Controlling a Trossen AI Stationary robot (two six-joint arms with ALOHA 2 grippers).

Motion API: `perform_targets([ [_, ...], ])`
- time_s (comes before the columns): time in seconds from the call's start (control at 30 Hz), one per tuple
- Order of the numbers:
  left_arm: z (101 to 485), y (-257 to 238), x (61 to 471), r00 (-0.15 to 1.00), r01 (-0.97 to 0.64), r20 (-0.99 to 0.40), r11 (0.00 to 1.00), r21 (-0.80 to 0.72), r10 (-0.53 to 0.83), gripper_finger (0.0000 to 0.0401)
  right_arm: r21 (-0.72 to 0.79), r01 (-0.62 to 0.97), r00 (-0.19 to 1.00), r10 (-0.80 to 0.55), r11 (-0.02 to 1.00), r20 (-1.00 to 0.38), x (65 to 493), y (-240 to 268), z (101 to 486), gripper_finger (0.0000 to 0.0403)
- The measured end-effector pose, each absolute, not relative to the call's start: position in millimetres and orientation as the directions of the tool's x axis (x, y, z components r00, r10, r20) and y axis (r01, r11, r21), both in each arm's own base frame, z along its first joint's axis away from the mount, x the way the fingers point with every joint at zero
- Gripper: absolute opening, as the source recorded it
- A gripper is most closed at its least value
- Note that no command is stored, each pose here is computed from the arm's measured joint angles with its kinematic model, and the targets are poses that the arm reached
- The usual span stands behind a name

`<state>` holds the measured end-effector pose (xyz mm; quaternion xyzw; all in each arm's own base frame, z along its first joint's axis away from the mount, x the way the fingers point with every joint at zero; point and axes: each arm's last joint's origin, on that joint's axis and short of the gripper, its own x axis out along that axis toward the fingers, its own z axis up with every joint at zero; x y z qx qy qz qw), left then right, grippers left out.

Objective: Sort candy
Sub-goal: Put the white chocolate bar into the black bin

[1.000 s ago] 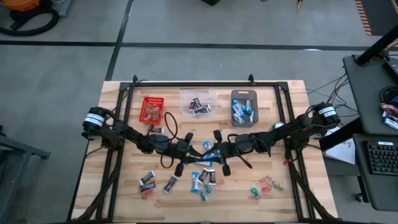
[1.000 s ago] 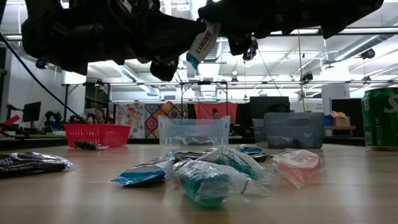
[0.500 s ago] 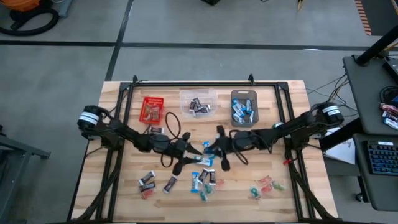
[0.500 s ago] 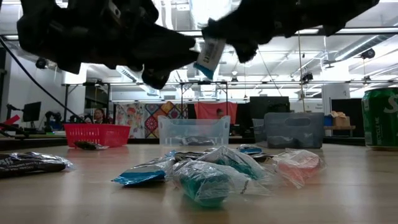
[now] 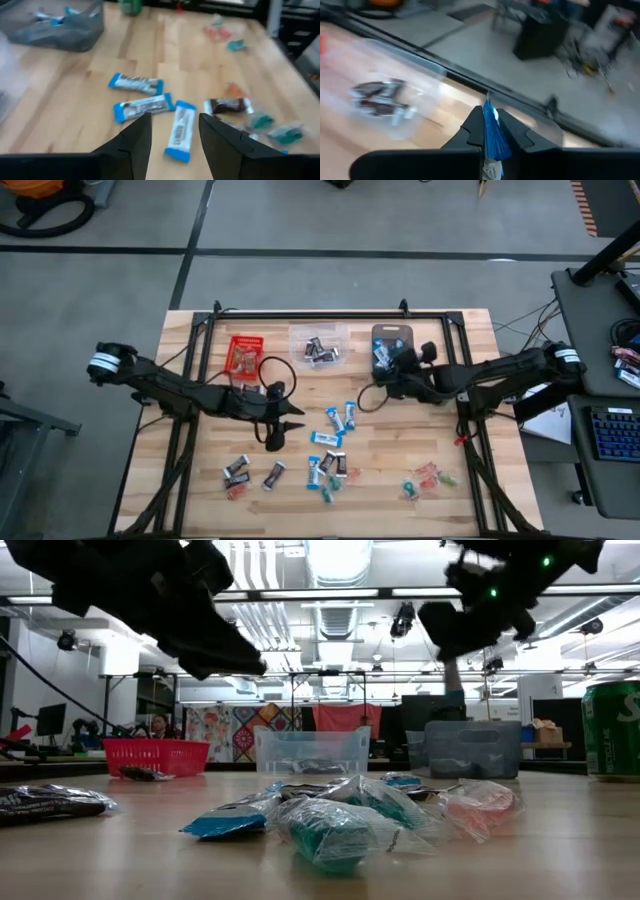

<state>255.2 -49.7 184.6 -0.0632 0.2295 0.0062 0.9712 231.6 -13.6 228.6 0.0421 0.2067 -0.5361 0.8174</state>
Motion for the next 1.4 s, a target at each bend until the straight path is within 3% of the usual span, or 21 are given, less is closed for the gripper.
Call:
perform_targets([
  [0.13, 184.7, -48.9, 251.7, 0.881, -0.048, -0.473, 0.993, -0.112, -0.011, 0.0146, -0.129, 0.922, 0.276, -0.854, 0.365, -0.441, 225.4, -27.5, 223.7, 0.0032],
  [0.63, 181.1, -49.5, 253.2, 0.875, -0.048, -0.484, 0.993, -0.109, -0.011, 0.0146, -0.143, 0.925, 0.249, -0.845, 0.353, -0.473, 229.0, -34.7, 216.3, 0.0149],
  [1.0, 183.1, -52.9, 254.1, 0.887, -0.014, -0.46, 0.996, -0.083, -0.026, 0.0146, -0.043, 0.861, 0.392, -0.714, 0.507, -0.58, 239.1, -24.7, 224.0, 0.017],
  [1.4, 167.7, -63.7, 271.8, 0.922, 0.039, -0.384, 0.998, -0.052, -0.056, 0.0146, 0.016, 0.754, 0.548, -0.616, 0.656, -0.567, 246.4, 15.5, 234.4, 0.0162],
])
